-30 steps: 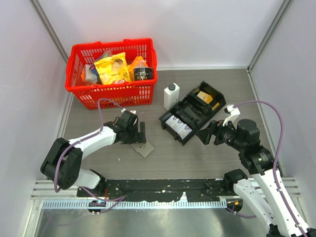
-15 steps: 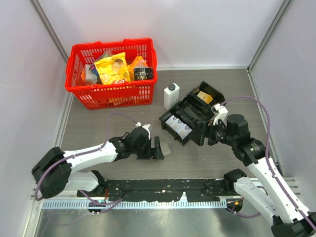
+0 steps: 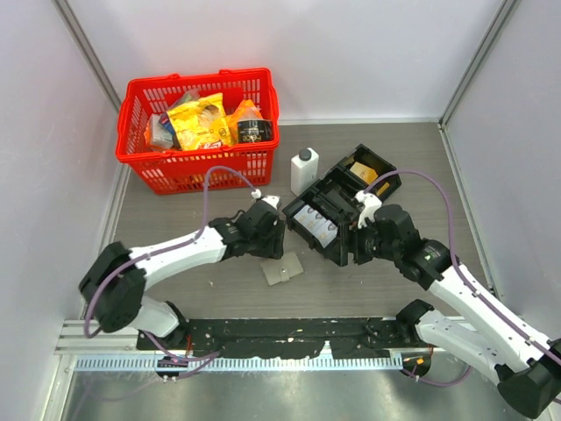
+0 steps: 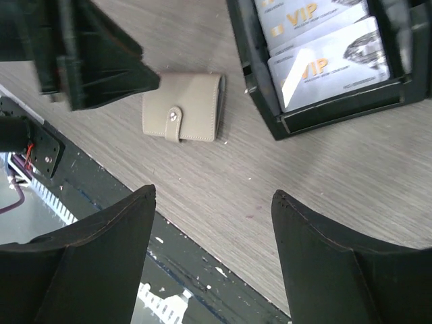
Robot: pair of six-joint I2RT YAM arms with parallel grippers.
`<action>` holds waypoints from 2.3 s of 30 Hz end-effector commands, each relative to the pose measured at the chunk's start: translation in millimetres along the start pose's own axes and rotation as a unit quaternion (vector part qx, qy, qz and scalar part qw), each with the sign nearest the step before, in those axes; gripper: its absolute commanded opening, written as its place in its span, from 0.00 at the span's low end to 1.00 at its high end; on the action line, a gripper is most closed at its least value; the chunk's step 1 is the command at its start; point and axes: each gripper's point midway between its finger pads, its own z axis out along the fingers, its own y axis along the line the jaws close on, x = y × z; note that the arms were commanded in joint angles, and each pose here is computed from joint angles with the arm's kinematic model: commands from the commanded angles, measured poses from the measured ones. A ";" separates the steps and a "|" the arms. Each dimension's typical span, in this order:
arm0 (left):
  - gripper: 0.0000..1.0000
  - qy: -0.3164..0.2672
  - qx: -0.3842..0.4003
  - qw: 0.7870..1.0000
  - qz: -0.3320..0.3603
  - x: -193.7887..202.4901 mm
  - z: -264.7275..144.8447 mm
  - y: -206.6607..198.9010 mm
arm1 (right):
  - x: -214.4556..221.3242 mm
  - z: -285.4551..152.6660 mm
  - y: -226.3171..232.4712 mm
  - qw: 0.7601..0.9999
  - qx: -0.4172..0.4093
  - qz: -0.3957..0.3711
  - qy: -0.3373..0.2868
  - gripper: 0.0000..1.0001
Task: Take the credit cards out of the card holder
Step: Move the card holder to the center of the board, then open the card holder at the center of the board.
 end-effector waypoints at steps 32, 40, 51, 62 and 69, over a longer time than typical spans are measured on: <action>0.61 -0.064 0.039 0.975 -0.208 43.3 -16.1 28.8 | 47.3 132.2 50.6 0.992 0.096 -0.048 0.070 0.50; 0.63 -0.015 0.017 0.983 -0.182 49.5 8.9 32.4 | 60.5 142.1 53.3 0.992 0.085 -0.027 0.085 0.50; 0.59 0.027 0.050 0.980 -0.191 69.1 18.3 22.1 | 105.7 151.9 29.2 0.981 0.119 -0.016 0.154 0.43; 0.46 0.047 0.066 0.977 -0.196 80.3 22.2 17.4 | 123.7 150.1 14.9 0.975 0.128 -0.007 0.181 0.38; 0.21 0.026 0.089 0.974 -0.207 68.0 12.6 9.2 | 113.9 149.1 21.5 0.979 0.115 -0.011 0.166 0.38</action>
